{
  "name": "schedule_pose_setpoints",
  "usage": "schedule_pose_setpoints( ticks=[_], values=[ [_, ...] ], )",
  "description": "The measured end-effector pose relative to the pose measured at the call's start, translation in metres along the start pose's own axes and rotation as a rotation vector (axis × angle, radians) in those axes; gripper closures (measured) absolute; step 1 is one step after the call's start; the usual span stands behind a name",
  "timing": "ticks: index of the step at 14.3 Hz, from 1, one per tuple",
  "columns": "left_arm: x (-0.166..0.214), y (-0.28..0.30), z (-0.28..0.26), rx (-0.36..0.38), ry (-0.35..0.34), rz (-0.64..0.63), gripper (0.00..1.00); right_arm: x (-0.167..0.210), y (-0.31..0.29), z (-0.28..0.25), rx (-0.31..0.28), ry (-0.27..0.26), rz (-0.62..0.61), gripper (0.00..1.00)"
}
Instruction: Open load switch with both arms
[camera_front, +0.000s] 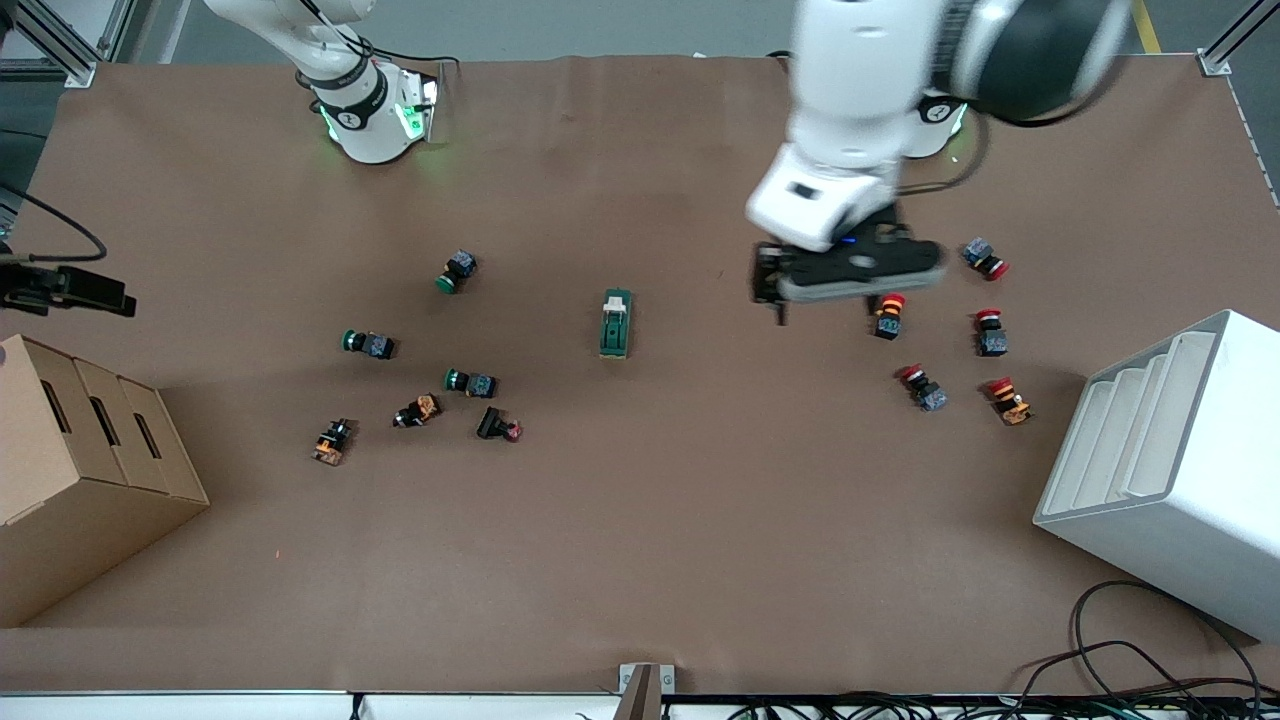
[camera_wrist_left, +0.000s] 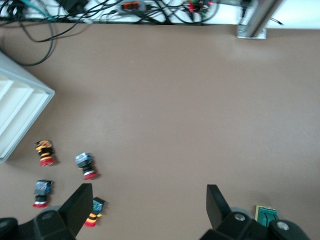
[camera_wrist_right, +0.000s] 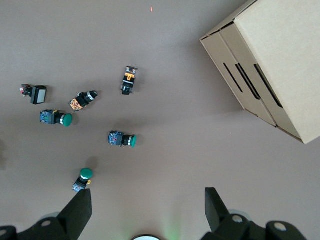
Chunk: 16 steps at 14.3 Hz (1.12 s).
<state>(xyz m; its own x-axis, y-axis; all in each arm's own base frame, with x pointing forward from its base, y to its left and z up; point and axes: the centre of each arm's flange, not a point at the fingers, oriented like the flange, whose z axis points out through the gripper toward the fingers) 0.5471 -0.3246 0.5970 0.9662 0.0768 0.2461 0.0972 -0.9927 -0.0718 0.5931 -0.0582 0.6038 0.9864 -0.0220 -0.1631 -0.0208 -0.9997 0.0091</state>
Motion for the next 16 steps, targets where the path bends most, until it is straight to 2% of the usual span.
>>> schedule_pose_setpoints(
  ticks=[3, 6, 10, 13, 16],
  values=[
    [0.019, -0.07, -0.008, 0.031, -0.089, -0.086, 0.0, -0.021, 0.0, -0.02, 0.004, 0.003, -0.002, 0.0],
    [0.036, -0.117, -0.008, 0.044, -0.113, -0.071, 0.0, -0.045, 0.0, -0.032, 0.008, 0.016, -0.003, 0.0],
    [0.053, -0.166, 0.003, -0.028, -0.17, -0.06, 0.0, -0.09, 0.0, -0.043, 0.018, 0.031, -0.008, 0.0],
    [0.059, -0.185, 0.007, -0.046, -0.18, -0.034, 0.0, -0.11, -0.006, -0.049, 0.019, 0.045, -0.019, 0.0],
    [0.059, -0.186, 0.007, -0.054, -0.18, 0.013, 0.0, -0.113, -0.01, -0.049, 0.017, 0.048, -0.026, 0.0]
  ],
)
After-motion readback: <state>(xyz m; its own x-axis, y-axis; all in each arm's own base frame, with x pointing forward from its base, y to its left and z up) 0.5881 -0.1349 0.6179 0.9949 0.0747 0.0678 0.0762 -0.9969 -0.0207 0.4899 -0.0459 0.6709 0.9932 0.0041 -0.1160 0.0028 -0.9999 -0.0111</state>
